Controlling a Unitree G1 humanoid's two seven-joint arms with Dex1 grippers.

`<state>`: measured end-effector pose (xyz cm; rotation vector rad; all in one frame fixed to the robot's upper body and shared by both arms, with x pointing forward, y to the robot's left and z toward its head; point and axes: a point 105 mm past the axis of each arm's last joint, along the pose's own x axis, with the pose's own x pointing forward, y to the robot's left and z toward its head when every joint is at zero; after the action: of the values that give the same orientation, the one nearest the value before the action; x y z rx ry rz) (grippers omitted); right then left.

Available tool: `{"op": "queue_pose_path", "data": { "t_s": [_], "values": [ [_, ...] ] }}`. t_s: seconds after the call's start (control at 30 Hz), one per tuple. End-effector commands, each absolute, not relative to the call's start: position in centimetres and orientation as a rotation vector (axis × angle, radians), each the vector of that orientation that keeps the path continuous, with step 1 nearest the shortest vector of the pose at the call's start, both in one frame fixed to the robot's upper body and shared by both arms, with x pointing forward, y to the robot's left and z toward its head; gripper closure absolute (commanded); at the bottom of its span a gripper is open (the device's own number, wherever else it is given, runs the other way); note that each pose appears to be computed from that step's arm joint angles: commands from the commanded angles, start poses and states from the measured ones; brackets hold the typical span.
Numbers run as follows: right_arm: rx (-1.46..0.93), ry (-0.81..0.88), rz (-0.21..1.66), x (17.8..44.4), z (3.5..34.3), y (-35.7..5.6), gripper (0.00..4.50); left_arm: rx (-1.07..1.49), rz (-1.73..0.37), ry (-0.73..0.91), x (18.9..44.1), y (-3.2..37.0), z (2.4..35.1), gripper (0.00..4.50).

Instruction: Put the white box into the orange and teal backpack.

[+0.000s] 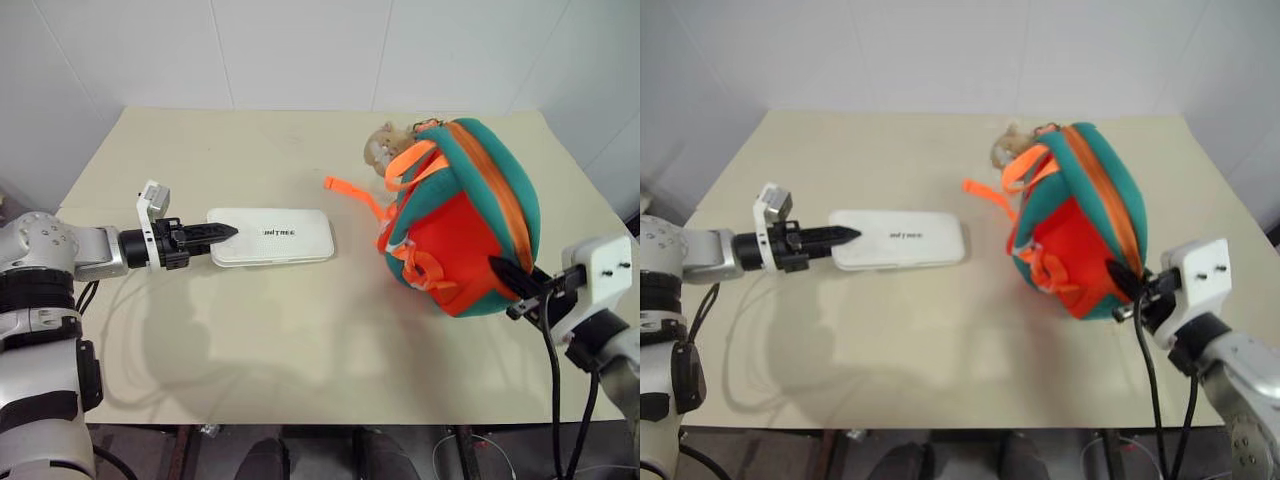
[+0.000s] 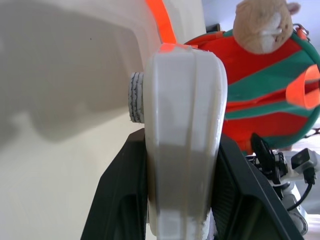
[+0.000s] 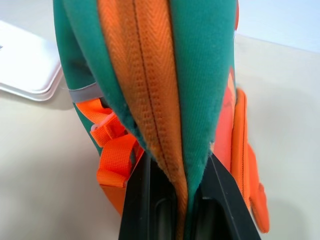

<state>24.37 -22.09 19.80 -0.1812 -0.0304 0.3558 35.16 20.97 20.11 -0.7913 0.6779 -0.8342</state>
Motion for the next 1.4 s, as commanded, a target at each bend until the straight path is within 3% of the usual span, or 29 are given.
{"op": "queue_pose_path", "data": {
  "t_s": [0.03,0.23,0.63,0.67,0.9,1.4],
  "values": [
    [-0.215,-0.076,0.369,23.7,20.3,-21.7,4.08,-0.77,-0.875,0.62,35.3,21.2,21.8,3.26],
    [-0.145,-0.103,0.29,24.3,20.2,-23.2,4.08,-0.759,-0.893,0.623,35.5,21.0,21.7,3.26],
    [-0.176,-0.078,0.344,23.3,20.5,-24.0,0.15,-0.762,-0.909,0.623,35.6,20.8,21.6,3.26],
    [-0.186,-0.066,0.346,23.2,20.5,-24.2,0.03,-0.762,-0.91,0.623,35.6,20.8,21.6,3.26],
    [-0.268,-0.023,0.346,22.3,21.3,-25.7,0.03,-0.763,-0.909,0.617,35.8,20.9,21.5,3.26],
    [-0.296,0.408,0.46,18.6,17.3,-25.7,0.03,-0.765,-0.921,0.623,35.9,20.7,21.0,3.26]
  ]
}}
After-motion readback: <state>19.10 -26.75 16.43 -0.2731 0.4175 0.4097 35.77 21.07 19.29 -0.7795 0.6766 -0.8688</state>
